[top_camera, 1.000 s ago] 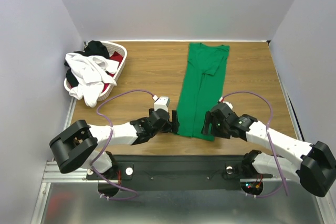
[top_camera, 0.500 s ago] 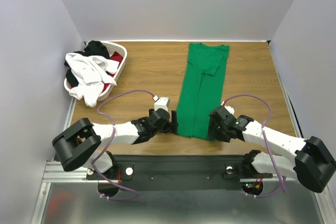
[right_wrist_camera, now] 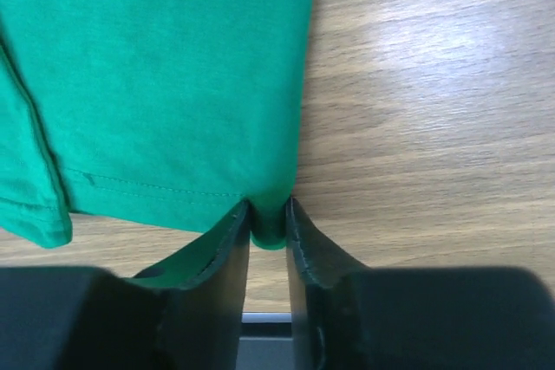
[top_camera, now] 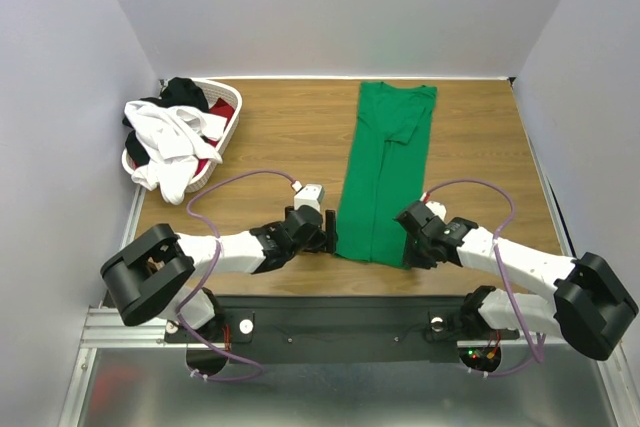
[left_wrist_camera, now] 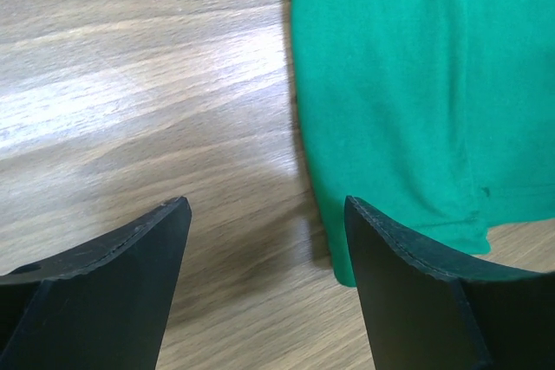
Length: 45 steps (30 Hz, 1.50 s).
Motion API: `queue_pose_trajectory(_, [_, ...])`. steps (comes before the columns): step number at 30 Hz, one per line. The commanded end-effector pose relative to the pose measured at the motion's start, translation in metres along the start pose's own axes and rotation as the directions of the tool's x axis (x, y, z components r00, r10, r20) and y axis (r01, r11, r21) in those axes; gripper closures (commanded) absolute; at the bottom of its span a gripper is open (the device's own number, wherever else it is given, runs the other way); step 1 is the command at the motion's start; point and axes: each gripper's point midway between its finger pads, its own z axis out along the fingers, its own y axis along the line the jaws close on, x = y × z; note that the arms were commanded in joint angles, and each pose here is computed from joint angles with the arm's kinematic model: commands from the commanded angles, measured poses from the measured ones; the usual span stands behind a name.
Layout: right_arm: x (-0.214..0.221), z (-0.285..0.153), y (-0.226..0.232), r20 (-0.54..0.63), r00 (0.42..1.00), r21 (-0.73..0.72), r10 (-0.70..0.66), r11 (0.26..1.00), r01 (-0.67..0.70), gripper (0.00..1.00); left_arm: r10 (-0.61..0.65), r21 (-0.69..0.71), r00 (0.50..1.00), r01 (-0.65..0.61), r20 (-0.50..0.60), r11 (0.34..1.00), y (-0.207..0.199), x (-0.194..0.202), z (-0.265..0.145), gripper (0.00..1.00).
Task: Fold and stack the t-shirts
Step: Fold the tshirt
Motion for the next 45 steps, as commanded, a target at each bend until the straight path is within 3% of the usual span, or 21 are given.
queue_pose_trajectory(1, [0.002, 0.007, -0.001, 0.005, 1.000, 0.007, 0.012, 1.000, -0.012, 0.78, 0.007, 0.044, 1.000, -0.008, 0.019, 0.999, -0.013, -0.011, 0.003, 0.19])
queue_pose_trajectory(7, [0.002, 0.008, 0.001, 0.007, 1.000, 0.000, 0.012, 1.000, -0.012, 0.94, 0.008, 0.047, 1.000, -0.008, 0.000, 0.999, -0.015, -0.007, 0.007, 0.27])
queue_pose_trajectory(15, [0.000, 0.009, 0.002, 0.011, 1.000, 0.002, 0.004, 1.000, -0.004, 0.95, 0.010, 0.060, 1.000, -0.008, -0.023, 0.998, -0.016, -0.002, 0.005, 0.43])
queue_pose_trajectory(41, [0.002, 0.017, 0.003, 0.003, 1.000, 0.006, -0.007, 1.000, 0.007, 0.94, 0.075, 0.073, 0.981, -0.063, -0.178, 0.995, -0.018, 0.045, -0.003, 0.48])
queue_pose_trajectory(45, [0.002, 0.016, 0.003, 0.006, 1.000, 0.001, -0.004, 1.000, 0.004, 0.94, 0.068, 0.073, 0.979, -0.055, -0.190, 0.996, -0.017, 0.050, -0.004, 0.55])
